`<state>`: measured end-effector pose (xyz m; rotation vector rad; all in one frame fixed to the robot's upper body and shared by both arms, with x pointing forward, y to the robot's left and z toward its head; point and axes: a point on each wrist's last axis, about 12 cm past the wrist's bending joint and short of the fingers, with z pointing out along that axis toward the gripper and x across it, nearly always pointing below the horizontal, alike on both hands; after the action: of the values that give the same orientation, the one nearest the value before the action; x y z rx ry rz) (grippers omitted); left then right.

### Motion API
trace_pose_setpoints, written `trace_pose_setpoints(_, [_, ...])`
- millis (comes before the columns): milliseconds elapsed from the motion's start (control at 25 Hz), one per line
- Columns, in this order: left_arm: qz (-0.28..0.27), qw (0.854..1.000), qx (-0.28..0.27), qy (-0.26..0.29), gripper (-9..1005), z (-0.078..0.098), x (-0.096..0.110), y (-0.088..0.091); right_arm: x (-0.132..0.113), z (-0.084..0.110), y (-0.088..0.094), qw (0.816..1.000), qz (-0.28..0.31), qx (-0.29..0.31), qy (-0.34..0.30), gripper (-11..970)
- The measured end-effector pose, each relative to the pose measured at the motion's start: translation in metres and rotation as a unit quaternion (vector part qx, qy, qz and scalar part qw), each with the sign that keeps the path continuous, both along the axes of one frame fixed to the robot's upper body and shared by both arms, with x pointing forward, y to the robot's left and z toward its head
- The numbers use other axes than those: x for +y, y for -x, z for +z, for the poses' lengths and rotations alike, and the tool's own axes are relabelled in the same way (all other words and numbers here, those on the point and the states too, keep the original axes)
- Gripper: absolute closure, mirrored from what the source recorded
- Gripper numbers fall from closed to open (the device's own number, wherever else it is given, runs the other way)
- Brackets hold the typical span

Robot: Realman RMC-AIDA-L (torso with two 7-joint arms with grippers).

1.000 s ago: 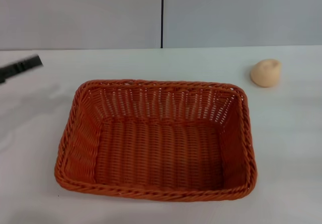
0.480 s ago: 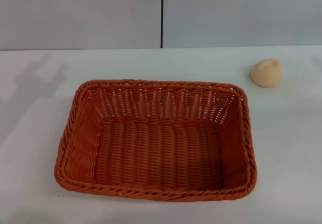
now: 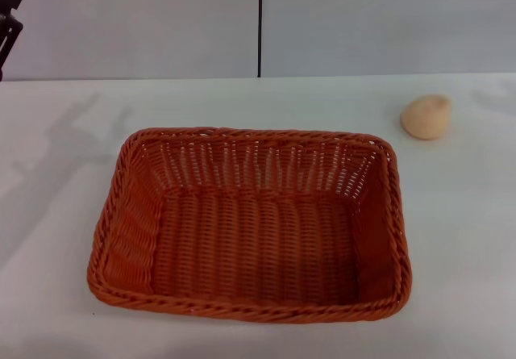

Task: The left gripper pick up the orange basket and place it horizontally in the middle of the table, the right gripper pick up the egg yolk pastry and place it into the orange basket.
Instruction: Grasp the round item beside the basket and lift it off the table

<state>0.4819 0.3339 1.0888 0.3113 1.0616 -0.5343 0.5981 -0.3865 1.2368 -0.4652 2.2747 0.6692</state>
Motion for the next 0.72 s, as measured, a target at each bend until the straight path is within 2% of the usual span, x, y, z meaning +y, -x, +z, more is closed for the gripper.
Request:
trace_pose_setpoints(120, [-0.001,1.000,0.000,0.002,408,-0.001,-0.001,0.000,0.022,0.004,-0.019,0.997,0.033,0.029,0.055,234])
trace_pose_setpoints(280, [-0.002,1.000,0.002,0.005,407,-0.003,-0.004,0.001,0.054,-0.004,-0.034,0.988,0.063,0.065,0.126,234])
trace_pose_setpoints(440, [-0.006,1.000,0.008,0.011,407,-0.005,-0.006,0.003,0.080,-0.022,-0.040,0.974,0.075,0.086,0.196,235])
trace_pose_setpoints(520, [-0.009,1.000,0.012,0.012,407,-0.007,-0.007,0.003,0.094,-0.032,-0.041,0.970,0.079,0.085,0.214,235])
trace_pose_setpoints(720, [-0.016,1.000,0.018,0.008,406,-0.008,-0.009,0.004,0.111,-0.044,-0.042,0.965,0.093,0.079,0.232,235])
